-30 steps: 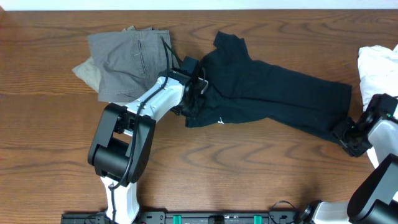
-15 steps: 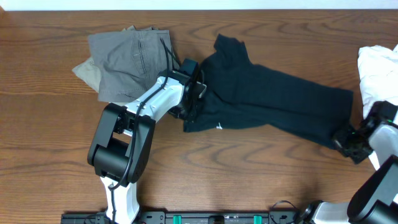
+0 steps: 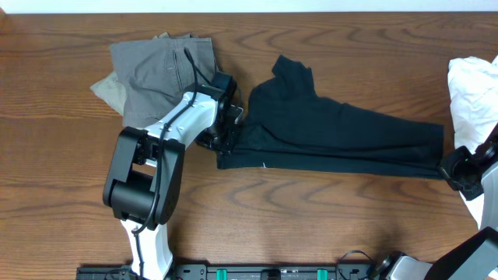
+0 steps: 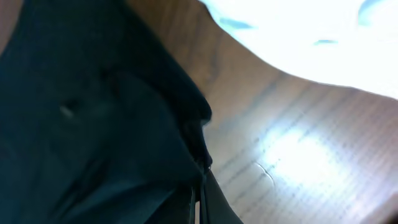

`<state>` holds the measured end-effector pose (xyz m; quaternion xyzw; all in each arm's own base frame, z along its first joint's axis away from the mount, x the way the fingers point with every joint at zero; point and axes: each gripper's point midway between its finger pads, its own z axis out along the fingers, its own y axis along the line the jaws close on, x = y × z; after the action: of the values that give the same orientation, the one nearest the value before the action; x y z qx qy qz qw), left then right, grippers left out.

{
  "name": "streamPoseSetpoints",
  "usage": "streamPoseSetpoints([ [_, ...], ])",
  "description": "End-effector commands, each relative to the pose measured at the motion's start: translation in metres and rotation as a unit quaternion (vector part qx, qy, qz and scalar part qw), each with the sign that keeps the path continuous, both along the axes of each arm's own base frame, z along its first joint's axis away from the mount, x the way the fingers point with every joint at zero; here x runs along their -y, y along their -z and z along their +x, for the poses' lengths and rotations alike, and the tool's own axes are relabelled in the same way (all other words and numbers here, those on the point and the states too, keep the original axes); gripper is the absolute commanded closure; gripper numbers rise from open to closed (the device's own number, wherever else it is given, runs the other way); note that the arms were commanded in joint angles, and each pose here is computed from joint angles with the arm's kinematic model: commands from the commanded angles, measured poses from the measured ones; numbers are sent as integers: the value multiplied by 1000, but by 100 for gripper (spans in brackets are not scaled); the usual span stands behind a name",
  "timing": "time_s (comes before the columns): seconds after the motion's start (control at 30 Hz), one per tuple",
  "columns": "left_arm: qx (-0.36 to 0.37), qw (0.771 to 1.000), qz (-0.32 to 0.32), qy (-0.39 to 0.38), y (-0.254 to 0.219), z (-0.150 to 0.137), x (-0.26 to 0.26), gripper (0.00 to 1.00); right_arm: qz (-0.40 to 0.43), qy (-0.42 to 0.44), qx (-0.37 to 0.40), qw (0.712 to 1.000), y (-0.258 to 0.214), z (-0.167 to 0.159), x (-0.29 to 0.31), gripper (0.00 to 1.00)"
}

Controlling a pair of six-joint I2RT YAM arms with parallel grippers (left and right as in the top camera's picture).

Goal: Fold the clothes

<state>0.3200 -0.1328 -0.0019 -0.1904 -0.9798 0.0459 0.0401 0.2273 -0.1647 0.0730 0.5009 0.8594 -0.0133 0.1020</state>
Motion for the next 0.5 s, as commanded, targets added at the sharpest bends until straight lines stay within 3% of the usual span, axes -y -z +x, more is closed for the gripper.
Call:
streamPoseSetpoints([
  [0.0, 8, 1000, 21, -4, -7, 1, -16, 94, -36, 5, -36, 999, -2, -14, 13, 97],
  [0.13, 20, 1000, 17, -4, -17, 3, -15, 90, -30, 5, -46, 998, 0, -19, 10, 88],
  [0.2, 20, 1000, 17, -4, -19, 2, -15, 76, -24, 4, -47, 999, 0, -19, 7, 70],
  [0.27, 17, 1000, 18, -4, -19, 0, -16, 62, -22, 4, -47, 999, 1, -19, 6, 59],
  [0.37, 14, 1000, 19, -4, -19, -1, -16, 43, -8, 0, -33, 999, 1, -14, 2, 56],
  [0.47, 10, 1000, 16, -5, -20, -3, -15, 42, 22, -31, 5, 999, 0, 1, -9, 57],
])
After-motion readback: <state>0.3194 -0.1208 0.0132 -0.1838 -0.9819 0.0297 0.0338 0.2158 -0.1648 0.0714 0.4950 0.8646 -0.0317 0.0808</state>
